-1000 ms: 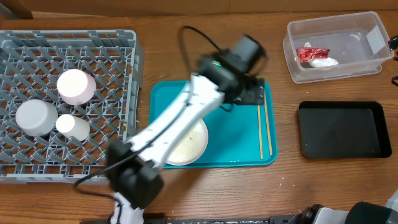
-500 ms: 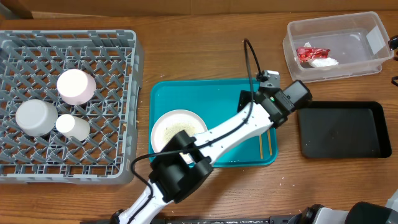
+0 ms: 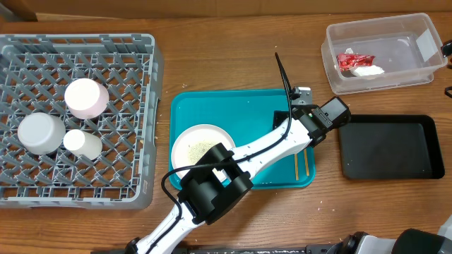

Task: Sort waste into correct bins and load items into the dishwasher
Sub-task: 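Reach the left gripper to a wooden chopstick and pinch it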

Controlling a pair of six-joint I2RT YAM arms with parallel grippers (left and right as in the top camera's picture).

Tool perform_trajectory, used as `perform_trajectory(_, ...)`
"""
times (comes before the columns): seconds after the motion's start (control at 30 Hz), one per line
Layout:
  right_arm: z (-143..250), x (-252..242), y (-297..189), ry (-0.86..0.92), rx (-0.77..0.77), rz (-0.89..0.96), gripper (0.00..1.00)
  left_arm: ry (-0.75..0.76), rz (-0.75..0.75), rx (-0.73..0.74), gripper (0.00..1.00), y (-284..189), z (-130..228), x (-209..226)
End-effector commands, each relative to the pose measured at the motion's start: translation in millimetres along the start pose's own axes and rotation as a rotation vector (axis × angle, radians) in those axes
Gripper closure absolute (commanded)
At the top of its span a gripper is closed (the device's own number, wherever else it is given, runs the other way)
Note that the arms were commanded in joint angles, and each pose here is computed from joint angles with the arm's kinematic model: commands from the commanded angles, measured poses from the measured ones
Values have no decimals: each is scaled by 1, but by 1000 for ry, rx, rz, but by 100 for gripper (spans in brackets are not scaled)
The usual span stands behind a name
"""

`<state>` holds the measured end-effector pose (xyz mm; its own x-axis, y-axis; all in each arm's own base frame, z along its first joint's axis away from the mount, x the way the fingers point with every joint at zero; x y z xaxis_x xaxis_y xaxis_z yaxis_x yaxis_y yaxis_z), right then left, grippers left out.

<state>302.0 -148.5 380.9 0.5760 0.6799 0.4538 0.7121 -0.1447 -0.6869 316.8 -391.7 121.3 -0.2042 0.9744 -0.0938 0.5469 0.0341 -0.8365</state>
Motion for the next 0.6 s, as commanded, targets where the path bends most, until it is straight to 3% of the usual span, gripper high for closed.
perform_trajectory(0.0, -2, -1, -2, -3, -15, 7, 0, -38, -7, 61, 29, 16, 12, 0)
perform_trajectory(0.1, -2, -1, -2, -3, -15, 7, 0, -33, -30, 75, 30, 29, 20, 2)
perform_trajectory(0.23, -2, -1, -2, -3, -15, 7, 0, -17, -48, 122, 39, 44, 34, 4)
perform_trajectory(0.47, -2, -1, -2, -3, -15, 7, 0, -19, -57, 135, 69, 50, 38, 5)
perform_trajectory(0.57, -2, -1, -2, -3, -15, 7, 0, -16, -58, 131, 96, 49, 36, 5)
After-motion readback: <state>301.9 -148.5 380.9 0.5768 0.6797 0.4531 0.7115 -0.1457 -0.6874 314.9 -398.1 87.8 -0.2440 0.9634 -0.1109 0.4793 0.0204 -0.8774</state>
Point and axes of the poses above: each gripper's point midway between its finger pads, its own y axis out along the fingers, its own x axis along the line the jaws close on, z = x × y, the point moved 9 cm from there along -y, back along the fingers, and after that the axes turned 14 degrees about -y, right-handed, at the moved point
